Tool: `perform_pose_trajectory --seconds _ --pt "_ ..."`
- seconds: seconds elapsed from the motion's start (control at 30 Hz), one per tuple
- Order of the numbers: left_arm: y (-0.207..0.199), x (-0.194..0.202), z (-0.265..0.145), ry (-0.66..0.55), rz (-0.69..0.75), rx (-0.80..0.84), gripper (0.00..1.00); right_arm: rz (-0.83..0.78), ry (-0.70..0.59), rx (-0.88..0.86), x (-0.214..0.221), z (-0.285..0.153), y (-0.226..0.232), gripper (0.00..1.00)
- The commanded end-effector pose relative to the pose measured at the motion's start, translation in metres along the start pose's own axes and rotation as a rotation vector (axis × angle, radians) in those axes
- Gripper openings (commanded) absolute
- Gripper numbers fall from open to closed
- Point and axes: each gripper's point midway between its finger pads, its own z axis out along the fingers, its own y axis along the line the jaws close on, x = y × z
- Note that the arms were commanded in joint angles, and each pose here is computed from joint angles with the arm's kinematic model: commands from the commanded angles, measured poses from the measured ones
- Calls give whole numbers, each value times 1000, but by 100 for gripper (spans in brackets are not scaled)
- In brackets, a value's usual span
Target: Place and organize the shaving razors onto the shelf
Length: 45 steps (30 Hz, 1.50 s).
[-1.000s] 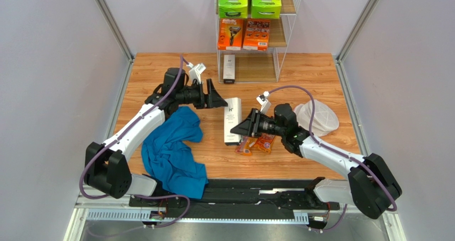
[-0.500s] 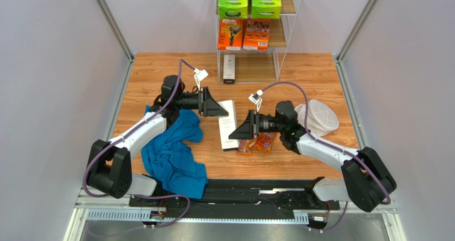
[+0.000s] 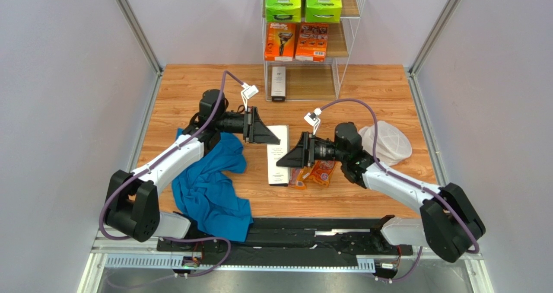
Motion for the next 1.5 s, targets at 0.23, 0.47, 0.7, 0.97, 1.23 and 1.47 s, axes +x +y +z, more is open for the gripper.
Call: perform_pose_trajectory --seconds 0.23,0.47,0.7,0.97,1.23,1.47 --pt "-32 -71 1 -279 18 -21 23 -21 -465 142 -39 -57 17 97" --pt "-38 -98 3 -384 -31 25 21 43 -517 103 -25 -69 15 94" --pt "-40 -101 5 -393 -66 87 19 65 -578 81 -34 -72 15 83" --pt "-33 -97 5 -392 -64 59 19 3 -580 -8 -45 -67 41 79" --pt "-24 -104 5 -413 -78 36 19 8 -561 -31 -28 -72 42 76" --pt "-22 -98 7 -392 -85 43 19 -27 -575 -25 -39 -71 50 79"
